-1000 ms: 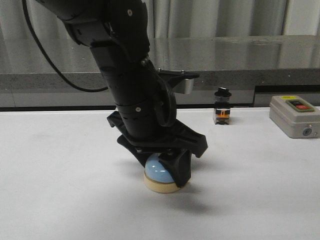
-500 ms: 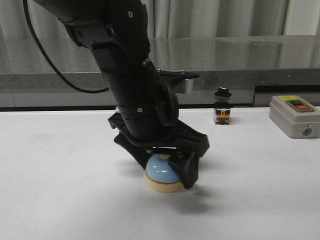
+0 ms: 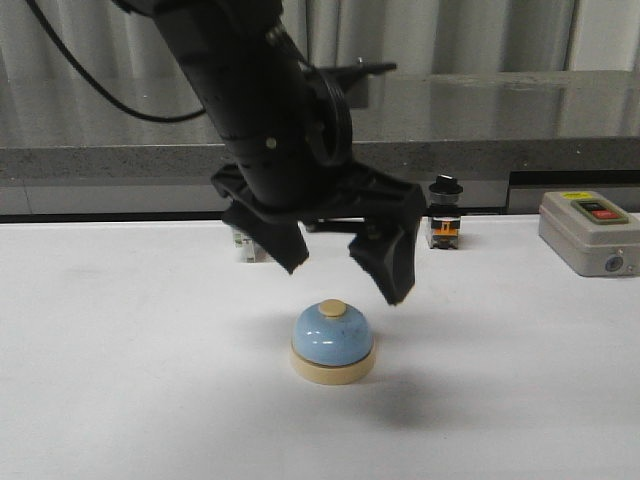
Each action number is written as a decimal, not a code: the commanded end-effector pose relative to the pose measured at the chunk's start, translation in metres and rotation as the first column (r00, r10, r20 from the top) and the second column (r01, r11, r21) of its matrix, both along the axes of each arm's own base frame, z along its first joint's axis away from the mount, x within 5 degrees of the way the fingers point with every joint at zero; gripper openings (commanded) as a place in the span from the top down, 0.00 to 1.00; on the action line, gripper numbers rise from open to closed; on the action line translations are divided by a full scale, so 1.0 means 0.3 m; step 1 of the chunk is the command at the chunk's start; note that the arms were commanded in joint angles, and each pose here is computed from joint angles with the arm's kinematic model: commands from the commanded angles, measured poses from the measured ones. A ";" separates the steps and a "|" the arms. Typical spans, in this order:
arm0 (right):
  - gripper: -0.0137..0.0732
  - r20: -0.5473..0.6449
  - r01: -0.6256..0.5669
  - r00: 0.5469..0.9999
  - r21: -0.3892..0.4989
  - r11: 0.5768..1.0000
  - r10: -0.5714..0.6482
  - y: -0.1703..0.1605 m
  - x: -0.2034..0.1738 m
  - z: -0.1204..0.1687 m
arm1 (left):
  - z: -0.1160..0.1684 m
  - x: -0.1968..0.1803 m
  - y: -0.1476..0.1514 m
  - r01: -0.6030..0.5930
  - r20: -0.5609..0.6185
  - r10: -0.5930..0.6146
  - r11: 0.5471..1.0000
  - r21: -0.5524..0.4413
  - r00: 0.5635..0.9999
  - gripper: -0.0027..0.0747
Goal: Place and press bell with both arms
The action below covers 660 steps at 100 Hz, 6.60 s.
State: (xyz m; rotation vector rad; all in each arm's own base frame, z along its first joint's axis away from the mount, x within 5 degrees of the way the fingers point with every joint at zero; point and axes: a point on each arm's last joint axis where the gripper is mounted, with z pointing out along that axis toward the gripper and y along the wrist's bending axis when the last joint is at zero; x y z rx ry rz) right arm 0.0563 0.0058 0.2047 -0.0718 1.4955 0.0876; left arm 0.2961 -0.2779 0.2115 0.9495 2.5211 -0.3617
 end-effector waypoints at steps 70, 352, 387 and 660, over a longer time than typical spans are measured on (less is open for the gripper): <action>0.92 0.115 0.004 0.993 0.007 1.000 -0.004 -0.001 -0.010 0.046 | 0.361 -0.185 0.674 -0.412 0.305 0.498 0.858 -0.305 0.812 0.11; 0.92 0.115 0.004 0.993 0.007 1.000 -0.004 -0.001 -0.010 0.046 | -0.019 -0.787 0.898 -0.210 0.732 0.610 0.792 -0.573 0.302 0.99; 0.92 0.115 0.004 0.993 0.007 1.000 -0.004 -0.001 -0.010 0.046 | -0.009 -0.798 0.915 -0.244 0.742 0.634 0.771 -0.588 0.219 0.99; 0.92 -0.610 0.004 0.793 -0.024 1.000 -0.018 0.028 0.287 0.417 | -0.003 -0.807 0.915 -0.225 0.747 0.636 0.770 -0.597 0.195 0.99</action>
